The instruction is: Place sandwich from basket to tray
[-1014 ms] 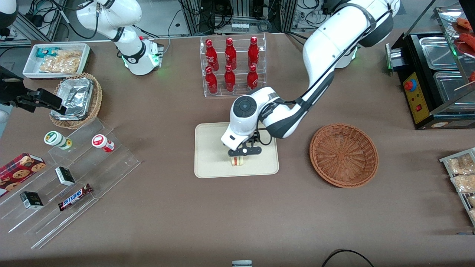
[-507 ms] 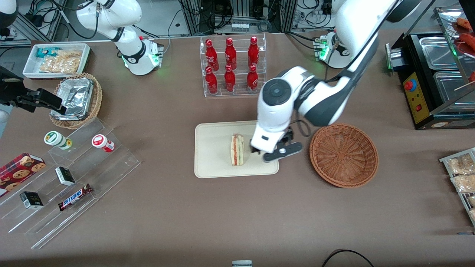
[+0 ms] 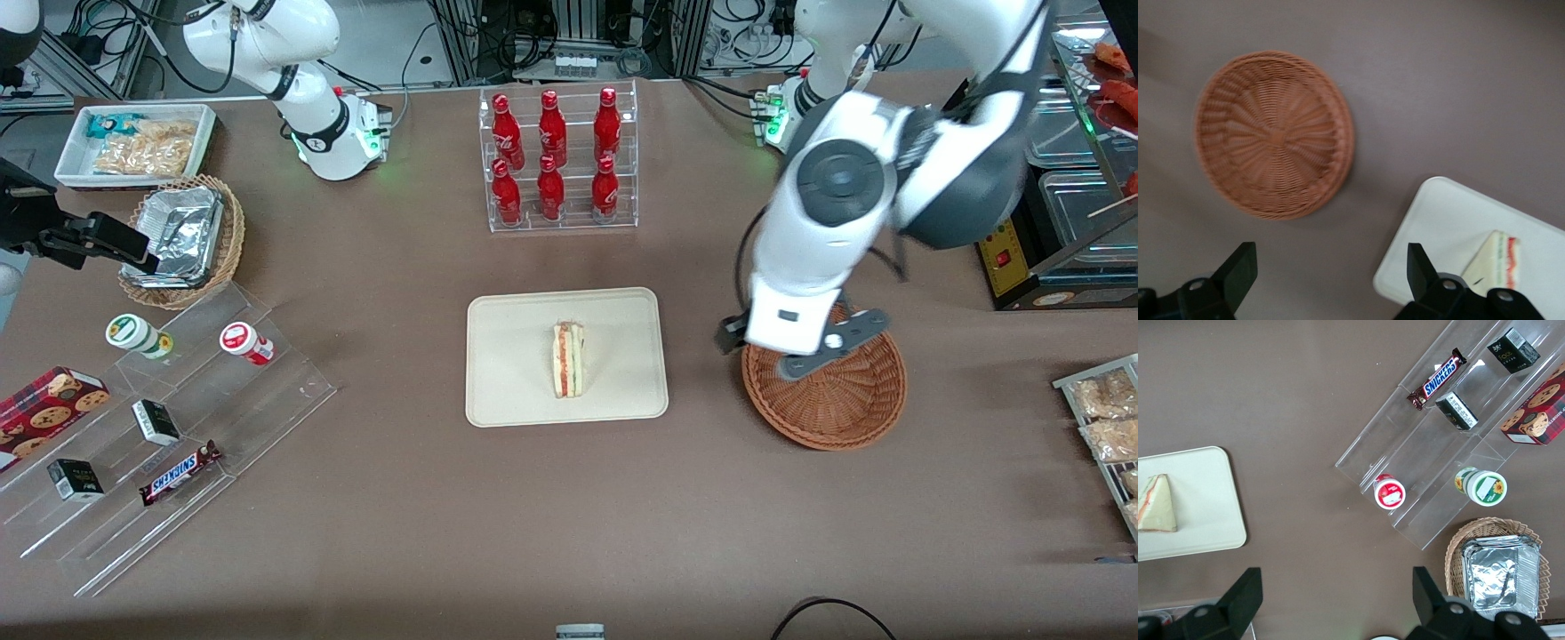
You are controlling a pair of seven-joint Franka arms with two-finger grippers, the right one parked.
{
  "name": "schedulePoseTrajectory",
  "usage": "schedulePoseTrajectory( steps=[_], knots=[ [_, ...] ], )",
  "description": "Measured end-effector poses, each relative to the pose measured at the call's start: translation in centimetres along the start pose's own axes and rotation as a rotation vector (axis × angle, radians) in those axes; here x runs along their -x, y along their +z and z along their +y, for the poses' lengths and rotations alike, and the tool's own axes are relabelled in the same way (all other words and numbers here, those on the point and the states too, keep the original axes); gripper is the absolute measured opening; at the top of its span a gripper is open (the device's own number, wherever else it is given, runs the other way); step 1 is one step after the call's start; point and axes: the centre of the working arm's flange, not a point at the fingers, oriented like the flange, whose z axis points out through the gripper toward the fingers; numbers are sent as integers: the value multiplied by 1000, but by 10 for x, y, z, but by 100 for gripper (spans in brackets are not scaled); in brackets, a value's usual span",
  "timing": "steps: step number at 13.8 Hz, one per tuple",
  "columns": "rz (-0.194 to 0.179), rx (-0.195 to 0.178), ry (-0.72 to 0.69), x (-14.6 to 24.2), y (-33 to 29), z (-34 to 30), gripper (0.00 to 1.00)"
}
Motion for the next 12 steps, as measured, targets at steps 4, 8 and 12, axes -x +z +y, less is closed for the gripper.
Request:
schedulePoseTrajectory(
  steps=[4, 8, 12],
  knots=[
    [-14, -36, 33, -18, -34, -65, 100],
    [-60, -20, 78, -18, -47, -100, 100],
    [-93, 14, 140, -32, -56, -154, 100]
  ],
)
